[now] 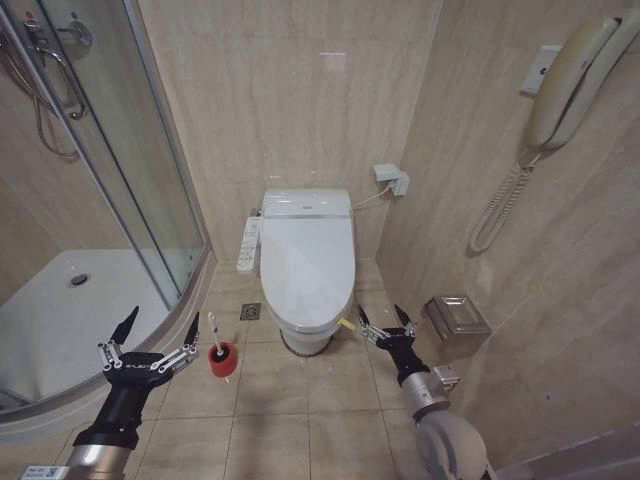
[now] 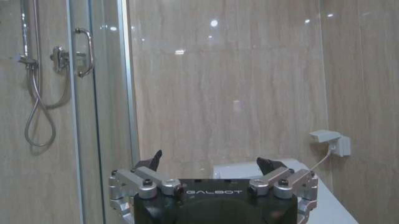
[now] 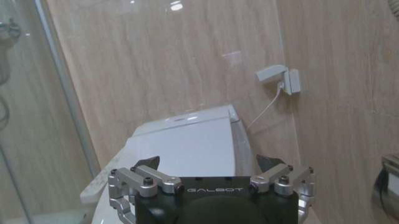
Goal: Open the toilet lid, clean the toilet bowl with a toilet brush, close the toilet lid, and flush.
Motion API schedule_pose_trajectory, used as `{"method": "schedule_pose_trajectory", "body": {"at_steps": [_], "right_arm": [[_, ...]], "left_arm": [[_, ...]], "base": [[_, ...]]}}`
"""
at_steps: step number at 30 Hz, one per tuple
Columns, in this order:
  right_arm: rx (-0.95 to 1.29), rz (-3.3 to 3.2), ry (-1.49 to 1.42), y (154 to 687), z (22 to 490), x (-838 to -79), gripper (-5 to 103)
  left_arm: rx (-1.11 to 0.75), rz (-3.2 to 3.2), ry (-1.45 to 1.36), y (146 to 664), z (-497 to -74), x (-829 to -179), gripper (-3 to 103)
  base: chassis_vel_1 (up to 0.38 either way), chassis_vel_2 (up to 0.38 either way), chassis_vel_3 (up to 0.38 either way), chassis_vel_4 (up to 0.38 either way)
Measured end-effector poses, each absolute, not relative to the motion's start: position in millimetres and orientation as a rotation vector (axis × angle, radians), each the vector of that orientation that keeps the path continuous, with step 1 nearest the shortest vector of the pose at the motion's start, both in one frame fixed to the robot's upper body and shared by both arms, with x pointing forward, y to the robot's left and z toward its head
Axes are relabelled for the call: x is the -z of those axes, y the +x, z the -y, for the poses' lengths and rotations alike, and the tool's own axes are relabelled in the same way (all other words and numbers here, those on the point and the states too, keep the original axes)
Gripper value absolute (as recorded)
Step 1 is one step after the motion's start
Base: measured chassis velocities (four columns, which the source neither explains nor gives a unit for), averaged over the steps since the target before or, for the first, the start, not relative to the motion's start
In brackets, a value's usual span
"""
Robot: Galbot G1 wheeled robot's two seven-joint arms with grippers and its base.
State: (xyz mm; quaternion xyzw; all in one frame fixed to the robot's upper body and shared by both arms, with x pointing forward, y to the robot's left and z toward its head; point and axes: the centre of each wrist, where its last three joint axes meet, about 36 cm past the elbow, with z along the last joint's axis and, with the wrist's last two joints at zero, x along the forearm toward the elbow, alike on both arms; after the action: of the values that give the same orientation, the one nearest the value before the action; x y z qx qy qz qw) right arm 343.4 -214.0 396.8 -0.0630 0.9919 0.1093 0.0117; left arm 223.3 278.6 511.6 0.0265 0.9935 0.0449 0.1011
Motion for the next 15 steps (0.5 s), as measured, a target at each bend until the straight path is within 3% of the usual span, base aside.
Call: {"method": "schedule_pose_trajectory", "body": {"at_steps": [15], "right_arm": [[-0.352, -3.081, -0.183, 344.5, 208.4, -389.2, 100]], "left_arm": [[-0.133, -2.935, 0.078, 223.3, -278.6, -511.6, 100]], "base": [[-0.096, 0.096, 0.11, -0.11]]}}
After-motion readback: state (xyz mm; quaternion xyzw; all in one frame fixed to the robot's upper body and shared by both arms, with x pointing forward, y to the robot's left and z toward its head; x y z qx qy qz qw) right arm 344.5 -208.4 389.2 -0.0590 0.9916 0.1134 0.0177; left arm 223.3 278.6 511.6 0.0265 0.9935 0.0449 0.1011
